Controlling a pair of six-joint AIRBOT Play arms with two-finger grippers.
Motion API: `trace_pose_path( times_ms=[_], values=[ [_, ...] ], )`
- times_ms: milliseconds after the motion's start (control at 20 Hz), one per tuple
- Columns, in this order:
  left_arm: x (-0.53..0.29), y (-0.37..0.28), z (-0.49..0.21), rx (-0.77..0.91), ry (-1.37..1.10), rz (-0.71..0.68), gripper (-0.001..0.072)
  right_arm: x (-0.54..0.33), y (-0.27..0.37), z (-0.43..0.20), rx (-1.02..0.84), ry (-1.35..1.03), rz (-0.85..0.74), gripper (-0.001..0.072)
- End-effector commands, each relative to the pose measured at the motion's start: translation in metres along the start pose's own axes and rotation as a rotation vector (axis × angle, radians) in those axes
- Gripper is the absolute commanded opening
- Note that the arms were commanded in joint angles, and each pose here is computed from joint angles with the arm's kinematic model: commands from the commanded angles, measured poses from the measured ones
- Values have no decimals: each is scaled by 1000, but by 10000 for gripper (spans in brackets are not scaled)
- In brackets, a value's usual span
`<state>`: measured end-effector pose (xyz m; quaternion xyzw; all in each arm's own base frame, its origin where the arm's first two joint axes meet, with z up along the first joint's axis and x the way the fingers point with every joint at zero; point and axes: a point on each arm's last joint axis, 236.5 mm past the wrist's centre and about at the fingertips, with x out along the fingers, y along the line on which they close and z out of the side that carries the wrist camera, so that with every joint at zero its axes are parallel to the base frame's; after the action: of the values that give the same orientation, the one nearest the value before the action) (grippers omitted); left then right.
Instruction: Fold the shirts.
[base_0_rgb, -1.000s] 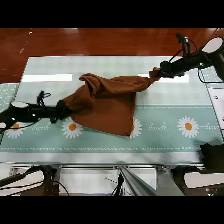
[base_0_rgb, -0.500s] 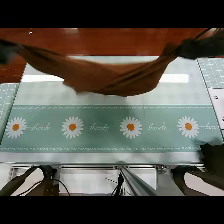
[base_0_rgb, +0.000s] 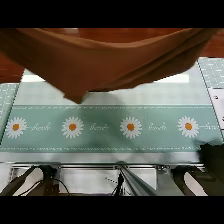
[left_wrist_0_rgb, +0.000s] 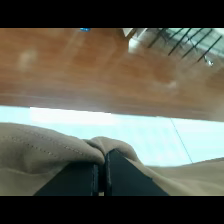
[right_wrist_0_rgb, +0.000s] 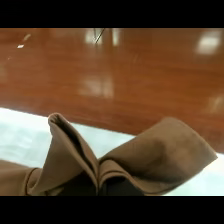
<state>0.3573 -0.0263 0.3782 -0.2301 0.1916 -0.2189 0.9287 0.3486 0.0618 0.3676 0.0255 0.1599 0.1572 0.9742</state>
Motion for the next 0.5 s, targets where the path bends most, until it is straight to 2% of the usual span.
trace_pose_path(
  times_ms=[0,200,450],
  values=[
    [-3,-8,-16,12,70,-15,23,-18,1,4,-23,-18,-30,29],
    [20,21,-58,-47,190,21,24,4,-3,-20,3,87,-5,29],
    [65,72,-168,-199,450,3,24,51,-6,-91,77,381,81,29]
  ],
)
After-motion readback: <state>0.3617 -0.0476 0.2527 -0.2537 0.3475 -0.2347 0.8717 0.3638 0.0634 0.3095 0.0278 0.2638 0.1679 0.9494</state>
